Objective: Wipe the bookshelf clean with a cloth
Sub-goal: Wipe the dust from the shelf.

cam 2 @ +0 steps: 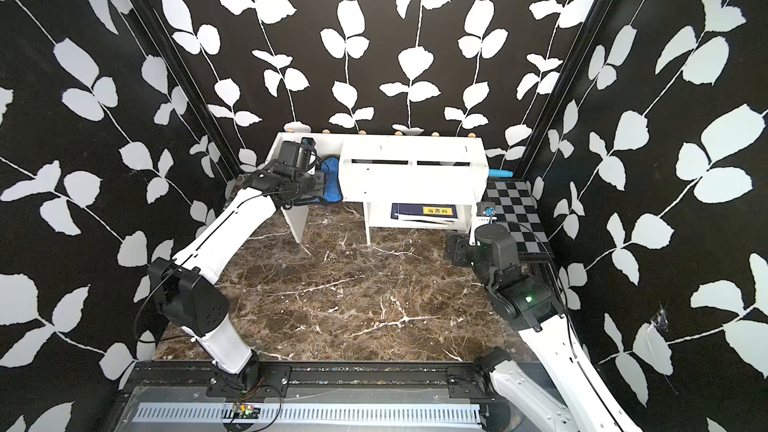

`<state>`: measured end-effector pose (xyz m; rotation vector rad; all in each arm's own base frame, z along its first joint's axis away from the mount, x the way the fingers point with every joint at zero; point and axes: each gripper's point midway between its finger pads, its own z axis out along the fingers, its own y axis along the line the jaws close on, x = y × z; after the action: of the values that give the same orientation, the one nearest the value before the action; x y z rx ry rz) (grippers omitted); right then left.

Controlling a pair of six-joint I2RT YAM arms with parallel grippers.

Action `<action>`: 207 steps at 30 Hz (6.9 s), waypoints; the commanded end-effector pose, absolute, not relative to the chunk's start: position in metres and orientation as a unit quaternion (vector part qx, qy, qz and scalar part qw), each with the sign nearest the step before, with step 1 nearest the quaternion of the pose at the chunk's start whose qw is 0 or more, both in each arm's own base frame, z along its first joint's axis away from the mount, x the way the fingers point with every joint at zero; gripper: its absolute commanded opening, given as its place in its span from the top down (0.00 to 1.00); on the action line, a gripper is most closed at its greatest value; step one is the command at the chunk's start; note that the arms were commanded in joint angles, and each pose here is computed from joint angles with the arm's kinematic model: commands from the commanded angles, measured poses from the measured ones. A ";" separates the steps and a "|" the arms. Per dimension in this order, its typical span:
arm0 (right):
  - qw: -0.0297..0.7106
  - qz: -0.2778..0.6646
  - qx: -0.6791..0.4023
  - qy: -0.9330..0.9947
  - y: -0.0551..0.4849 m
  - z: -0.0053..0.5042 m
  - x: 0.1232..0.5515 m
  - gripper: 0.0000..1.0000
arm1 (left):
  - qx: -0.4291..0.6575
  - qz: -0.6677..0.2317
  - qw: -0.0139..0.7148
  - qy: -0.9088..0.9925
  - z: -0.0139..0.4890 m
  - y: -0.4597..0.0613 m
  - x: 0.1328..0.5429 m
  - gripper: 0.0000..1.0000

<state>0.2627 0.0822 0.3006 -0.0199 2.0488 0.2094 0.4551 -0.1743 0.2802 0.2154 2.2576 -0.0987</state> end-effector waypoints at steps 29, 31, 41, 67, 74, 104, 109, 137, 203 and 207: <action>0.531 0.098 -0.003 0.841 0.082 0.313 0.259 0.13 | 0.163 -0.037 0.356 0.919 0.254 -0.187 0.421 0.14; 0.533 0.099 -0.002 0.840 0.082 0.315 0.258 0.13 | 0.167 -0.018 0.348 0.922 0.241 -0.184 0.422 0.15; 0.541 0.096 -0.001 0.836 0.079 0.321 0.257 0.13 | 0.172 0.072 0.296 0.937 0.202 -0.156 0.418 0.57; 0.548 0.091 0.002 0.831 0.072 0.326 0.248 0.13 | 0.031 -0.002 0.477 0.878 0.307 -0.152 0.505 1.00; 0.549 0.088 -0.001 0.831 0.073 0.327 0.250 0.13 | -0.011 0.012 0.551 0.835 0.371 -0.128 0.488 1.00; 0.552 0.084 -0.003 0.829 0.073 0.333 0.253 0.13 | -0.076 0.014 0.491 0.868 0.273 -0.103 0.448 1.00; 0.554 0.083 0.000 0.828 0.071 0.333 0.251 0.13 | -0.046 -0.022 0.493 0.868 0.272 -0.138 0.450 1.00; 0.552 0.084 0.003 0.830 0.070 0.332 0.249 0.13 | -0.029 -0.072 0.604 0.793 0.382 -0.151 0.481 1.00; 0.571 0.085 0.010 0.816 0.062 0.338 0.240 0.12 | 0.031 0.140 0.454 0.880 0.286 -0.091 0.415 1.00; 0.570 0.090 0.008 0.817 0.065 0.338 0.242 0.12 | 0.045 0.103 0.457 0.882 0.285 -0.116 0.418 1.00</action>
<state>0.2381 0.0622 0.3338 0.0164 1.9393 0.2005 0.4217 -0.1042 0.2916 0.0859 2.1321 0.3013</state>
